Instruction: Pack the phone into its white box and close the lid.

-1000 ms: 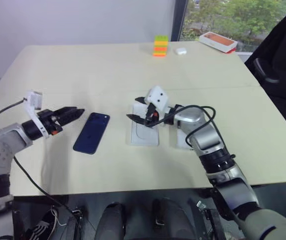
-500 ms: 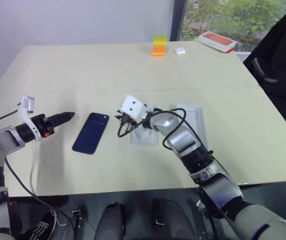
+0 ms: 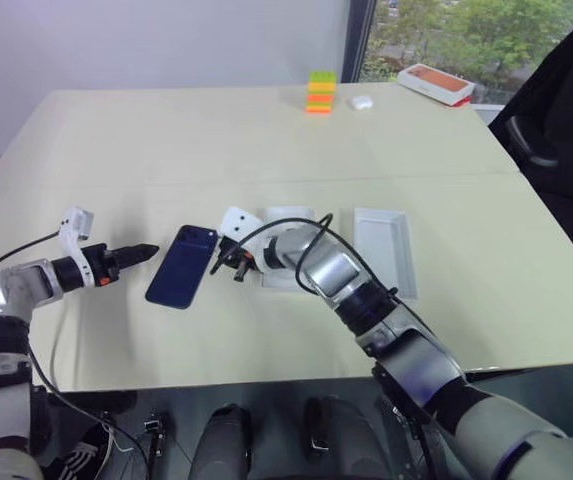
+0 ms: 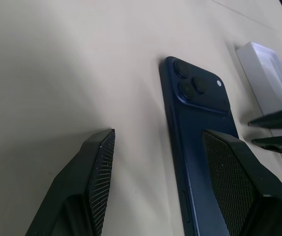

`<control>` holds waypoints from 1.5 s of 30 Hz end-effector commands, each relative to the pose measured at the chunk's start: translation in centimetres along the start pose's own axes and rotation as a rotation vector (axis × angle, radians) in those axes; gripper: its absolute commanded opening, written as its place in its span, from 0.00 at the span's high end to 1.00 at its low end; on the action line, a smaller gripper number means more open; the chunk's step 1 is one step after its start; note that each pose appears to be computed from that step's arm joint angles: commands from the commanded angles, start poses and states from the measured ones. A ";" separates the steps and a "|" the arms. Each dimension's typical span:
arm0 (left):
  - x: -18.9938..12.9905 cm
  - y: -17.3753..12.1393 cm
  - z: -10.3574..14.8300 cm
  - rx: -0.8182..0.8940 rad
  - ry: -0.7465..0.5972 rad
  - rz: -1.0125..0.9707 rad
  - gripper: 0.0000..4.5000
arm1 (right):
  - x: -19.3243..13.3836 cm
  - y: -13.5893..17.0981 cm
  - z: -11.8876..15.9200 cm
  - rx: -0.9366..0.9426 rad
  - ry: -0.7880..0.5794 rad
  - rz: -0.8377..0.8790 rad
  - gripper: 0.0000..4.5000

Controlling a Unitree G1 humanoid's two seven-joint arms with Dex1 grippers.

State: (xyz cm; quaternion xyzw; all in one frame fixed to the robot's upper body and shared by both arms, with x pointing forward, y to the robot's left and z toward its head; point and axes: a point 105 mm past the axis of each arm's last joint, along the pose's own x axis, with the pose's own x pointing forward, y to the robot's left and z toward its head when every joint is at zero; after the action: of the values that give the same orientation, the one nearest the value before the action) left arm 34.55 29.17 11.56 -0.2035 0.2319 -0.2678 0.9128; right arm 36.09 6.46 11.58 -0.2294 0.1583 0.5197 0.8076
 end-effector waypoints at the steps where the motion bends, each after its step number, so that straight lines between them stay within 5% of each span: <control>1: 0.2 -0.4 0.0 -0.033 -0.001 -0.042 0.34 | -0.4 -0.3 1.4 0.016 -0.045 -0.015 0.99; 6: 0.9 -1.0 -0.8 -0.072 0.044 -0.078 0.34 | -0.5 0.1 1.8 -0.004 -0.050 -0.004 0.99; 13: 2.0 -2.1 -5.1 -0.137 0.227 -0.125 0.34 | -0.7 -0.2 1.7 -0.032 -0.045 -0.016 0.99; 22: 1.8 -2.5 -5.9 -0.171 0.258 -0.144 0.34 | -1.0 1.1 0.2 -0.139 0.034 0.056 0.99; 40: 2.7 -5.8 -8.0 -0.300 0.266 -0.249 0.34 | 0.8 1.2 -1.3 -0.079 0.098 0.044 0.99; 45: 2.9 -7.2 -5.5 -0.393 0.131 -0.334 0.34 | 0.5 0.9 -1.8 -0.080 0.109 0.033 0.99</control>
State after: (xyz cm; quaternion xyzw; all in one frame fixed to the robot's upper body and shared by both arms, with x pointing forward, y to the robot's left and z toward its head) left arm 31.03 22.66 9.29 -0.3575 0.3044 -0.3403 0.8147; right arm 36.06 5.46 9.99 -0.2838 0.1846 0.5153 0.7873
